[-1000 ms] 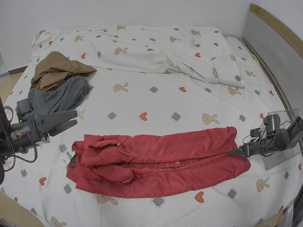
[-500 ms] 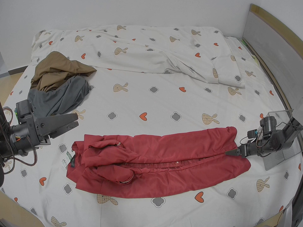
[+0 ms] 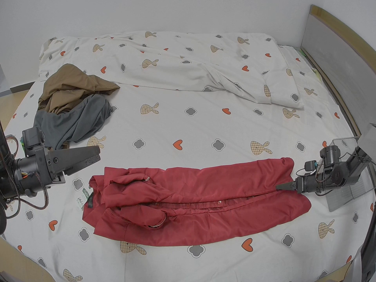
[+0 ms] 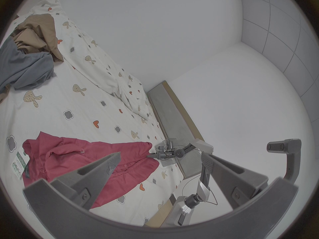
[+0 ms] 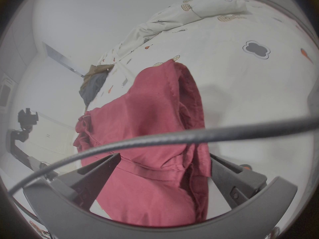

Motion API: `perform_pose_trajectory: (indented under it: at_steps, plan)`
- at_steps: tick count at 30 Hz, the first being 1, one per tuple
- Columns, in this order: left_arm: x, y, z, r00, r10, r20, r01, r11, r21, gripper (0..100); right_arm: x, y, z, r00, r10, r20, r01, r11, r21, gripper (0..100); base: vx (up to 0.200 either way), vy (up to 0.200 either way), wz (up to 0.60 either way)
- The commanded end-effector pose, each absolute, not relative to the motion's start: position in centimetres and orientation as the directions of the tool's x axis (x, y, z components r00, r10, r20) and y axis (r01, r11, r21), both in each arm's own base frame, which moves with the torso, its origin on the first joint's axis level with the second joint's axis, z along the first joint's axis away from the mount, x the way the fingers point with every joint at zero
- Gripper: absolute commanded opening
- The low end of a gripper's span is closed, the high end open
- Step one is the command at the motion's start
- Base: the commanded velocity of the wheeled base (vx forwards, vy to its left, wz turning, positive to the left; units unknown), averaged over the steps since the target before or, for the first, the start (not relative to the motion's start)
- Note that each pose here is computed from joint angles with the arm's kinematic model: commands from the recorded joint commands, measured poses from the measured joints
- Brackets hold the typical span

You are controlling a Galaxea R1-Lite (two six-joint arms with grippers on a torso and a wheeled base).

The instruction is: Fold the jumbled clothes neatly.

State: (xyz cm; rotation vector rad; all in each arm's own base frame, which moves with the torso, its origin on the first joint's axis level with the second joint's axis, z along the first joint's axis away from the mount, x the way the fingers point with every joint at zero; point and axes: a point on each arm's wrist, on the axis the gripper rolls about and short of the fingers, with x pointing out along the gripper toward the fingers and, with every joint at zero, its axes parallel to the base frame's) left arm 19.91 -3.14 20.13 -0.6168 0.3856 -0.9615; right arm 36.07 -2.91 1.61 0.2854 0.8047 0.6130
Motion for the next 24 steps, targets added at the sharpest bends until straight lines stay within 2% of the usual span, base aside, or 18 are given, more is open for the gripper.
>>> perform_pose_trajectory:
  at_steps: [1,2,9,24]
  plan:
    - [20.0,-3.3,19.9,0.518,-0.854,-0.042,0.638,0.418,-0.647,100,36.2,-3.0,0.9,0.513,0.641,-0.571,-0.390,0.767,0.509,100,0.000,0.000,0.00]
    - [20.0,-3.3,19.9,0.518,-0.854,-0.043,0.637,0.418,-0.648,100,36.2,-3.1,1.0,0.505,0.666,-0.549,-0.400,0.744,0.535,100,0.000,0.000,0.00]
    - [19.9,-3.4,19.8,0.512,-0.858,-0.045,0.636,0.414,-0.651,100,36.0,-3.2,0.8,0.479,0.706,-0.521,-0.413,0.705,0.577,100,0.000,0.000,0.00]
    - [19.9,-3.5,19.7,0.510,-0.859,-0.046,0.637,0.413,-0.651,100,36.4,-2.6,-0.3,0.454,0.717,-0.529,-0.399,0.695,0.598,100,0.000,0.000,0.00]
